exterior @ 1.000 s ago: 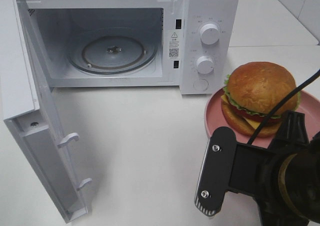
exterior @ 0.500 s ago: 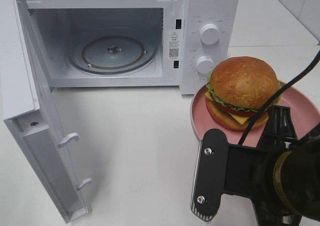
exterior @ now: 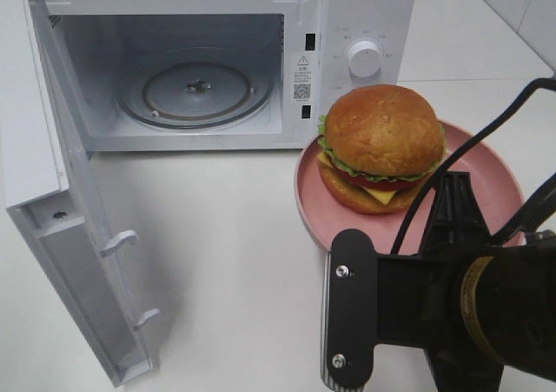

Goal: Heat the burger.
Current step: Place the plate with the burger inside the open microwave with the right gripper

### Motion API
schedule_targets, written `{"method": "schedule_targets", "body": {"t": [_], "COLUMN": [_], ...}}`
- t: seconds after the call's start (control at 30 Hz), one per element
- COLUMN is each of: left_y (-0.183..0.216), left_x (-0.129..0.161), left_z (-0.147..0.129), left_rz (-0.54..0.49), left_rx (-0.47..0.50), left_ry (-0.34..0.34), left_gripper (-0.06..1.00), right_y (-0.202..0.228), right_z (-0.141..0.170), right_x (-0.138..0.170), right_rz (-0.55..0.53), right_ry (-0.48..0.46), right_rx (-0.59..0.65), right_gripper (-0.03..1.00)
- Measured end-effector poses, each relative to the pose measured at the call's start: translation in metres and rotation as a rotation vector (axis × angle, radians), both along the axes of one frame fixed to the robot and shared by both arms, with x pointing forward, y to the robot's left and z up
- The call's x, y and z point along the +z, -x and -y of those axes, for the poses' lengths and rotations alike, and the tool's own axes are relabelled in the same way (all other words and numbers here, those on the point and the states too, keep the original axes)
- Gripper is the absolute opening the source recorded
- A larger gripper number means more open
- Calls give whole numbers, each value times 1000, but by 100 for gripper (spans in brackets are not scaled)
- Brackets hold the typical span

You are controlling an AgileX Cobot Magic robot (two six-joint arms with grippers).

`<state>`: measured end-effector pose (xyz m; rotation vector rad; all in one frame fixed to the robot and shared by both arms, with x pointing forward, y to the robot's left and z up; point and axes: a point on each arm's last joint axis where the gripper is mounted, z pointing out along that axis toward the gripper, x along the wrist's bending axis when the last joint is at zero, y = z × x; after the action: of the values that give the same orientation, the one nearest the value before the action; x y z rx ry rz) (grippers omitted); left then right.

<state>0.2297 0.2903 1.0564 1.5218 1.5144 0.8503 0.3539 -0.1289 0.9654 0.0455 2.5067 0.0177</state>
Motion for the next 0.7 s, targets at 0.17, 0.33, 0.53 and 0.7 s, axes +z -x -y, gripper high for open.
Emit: {"method": "schedule_targets", "body": {"t": [0.17, 0.33, 0.53, 0.7], "left_y": [0, 0, 0, 0], "left_x": [0, 0, 0, 0], "left_z": [0, 0, 0, 0], "left_rz": [0, 0, 0, 0], "left_rx": [0, 0, 0, 0], "left_ry": [0, 0, 0, 0], "left_gripper": [93, 93, 93, 93], "right_y": [1, 2, 2, 2], "right_z": [-5, -8, -9, -10], "right_x": [-1, -1, -1, 0], "right_rz": [-11, -13, -11, -9], "right_ry": [-15, 5, 41, 41], "right_rx": [73, 158, 218, 263], "right_gripper": [2, 2, 2, 2]}}
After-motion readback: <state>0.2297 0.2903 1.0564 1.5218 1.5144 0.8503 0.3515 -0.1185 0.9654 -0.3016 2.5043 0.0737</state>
